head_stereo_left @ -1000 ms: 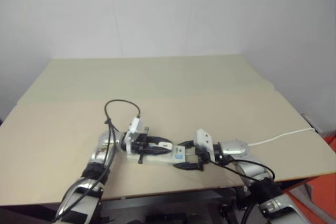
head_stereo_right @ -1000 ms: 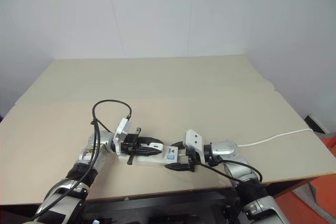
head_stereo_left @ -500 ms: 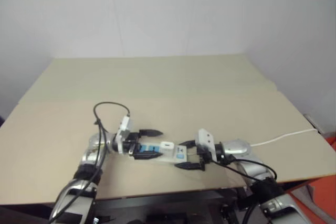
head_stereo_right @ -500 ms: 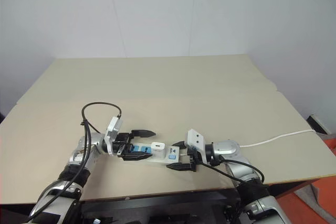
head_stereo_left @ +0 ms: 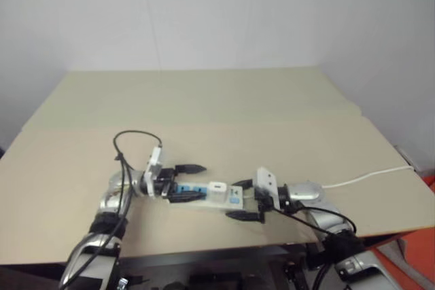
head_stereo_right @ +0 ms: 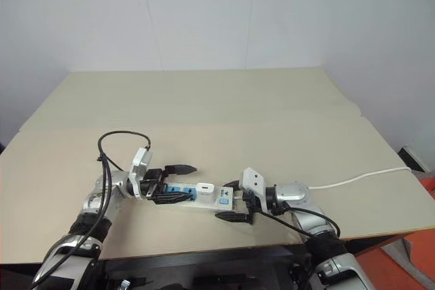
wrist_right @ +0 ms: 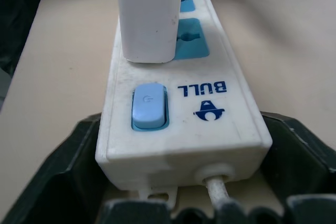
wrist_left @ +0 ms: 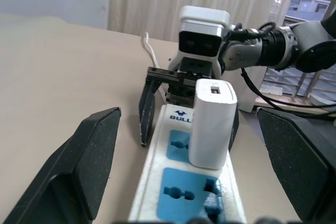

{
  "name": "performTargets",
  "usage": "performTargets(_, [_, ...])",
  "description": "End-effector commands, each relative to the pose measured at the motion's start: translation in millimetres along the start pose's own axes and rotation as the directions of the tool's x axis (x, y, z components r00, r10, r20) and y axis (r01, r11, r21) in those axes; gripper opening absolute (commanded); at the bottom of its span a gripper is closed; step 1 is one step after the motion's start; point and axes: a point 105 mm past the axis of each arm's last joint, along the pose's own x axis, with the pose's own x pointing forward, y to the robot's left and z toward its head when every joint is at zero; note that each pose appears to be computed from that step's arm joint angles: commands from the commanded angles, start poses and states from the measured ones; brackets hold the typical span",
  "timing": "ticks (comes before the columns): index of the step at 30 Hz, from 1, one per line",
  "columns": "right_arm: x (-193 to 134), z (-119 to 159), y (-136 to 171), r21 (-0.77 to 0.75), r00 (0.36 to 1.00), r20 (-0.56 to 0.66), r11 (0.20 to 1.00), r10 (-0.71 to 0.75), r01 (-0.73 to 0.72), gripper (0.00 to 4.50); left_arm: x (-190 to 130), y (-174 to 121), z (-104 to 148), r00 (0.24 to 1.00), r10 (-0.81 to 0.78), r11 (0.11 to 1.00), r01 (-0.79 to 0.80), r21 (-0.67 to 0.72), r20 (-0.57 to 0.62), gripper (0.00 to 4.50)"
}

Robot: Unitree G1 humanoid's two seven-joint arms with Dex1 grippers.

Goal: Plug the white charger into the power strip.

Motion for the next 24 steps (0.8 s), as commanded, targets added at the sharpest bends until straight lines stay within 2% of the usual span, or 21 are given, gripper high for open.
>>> performTargets(1, [-13,7,-7,-0.046,0.999,0.008,0.998,-0.035,0.035,4.47,-6,0,35,0.997,-0.012,0.997,0.006,0.079,0.072,4.5])
performTargets(4, [-37,13,-5,-0.075,0.999,0.002,0.996,-0.037,0.037,4.47,-27,-4,58,0.997,0.011,0.992,-0.021,0.126,0.077,4.5])
performTargets(7, [-65,22,-3,-0.127,0.997,-0.009,0.989,-0.071,0.069,4.47,-55,-9,72,0.997,0.071,0.983,-0.074,0.169,0.025,4.5])
performTargets(9, [-83,28,-4,-0.158,0.994,-0.012,0.981,-0.112,0.109,4.47,-73,-13,72,0.991,0.123,0.976,-0.112,0.188,-0.045,4.5])
performTargets(16, [-141,29,13,-0.177,0.985,-0.136,0.981,-0.109,0.084,4.47,-140,-31,66,0.918,0.305,0.943,-0.254,0.213,-0.252,4.5])
performTargets(19, [-153,31,15,-0.163,0.981,-0.15,0.982,-0.123,0.098,4.47,-152,-34,67,0.899,0.341,0.932,-0.285,0.225,-0.274,4.5])
performTargets(24, [-158,34,15,-0.157,0.979,-0.155,0.982,-0.131,0.107,4.47,-153,-42,64,0.9,0.333,0.936,-0.278,0.217,-0.282,4.5])
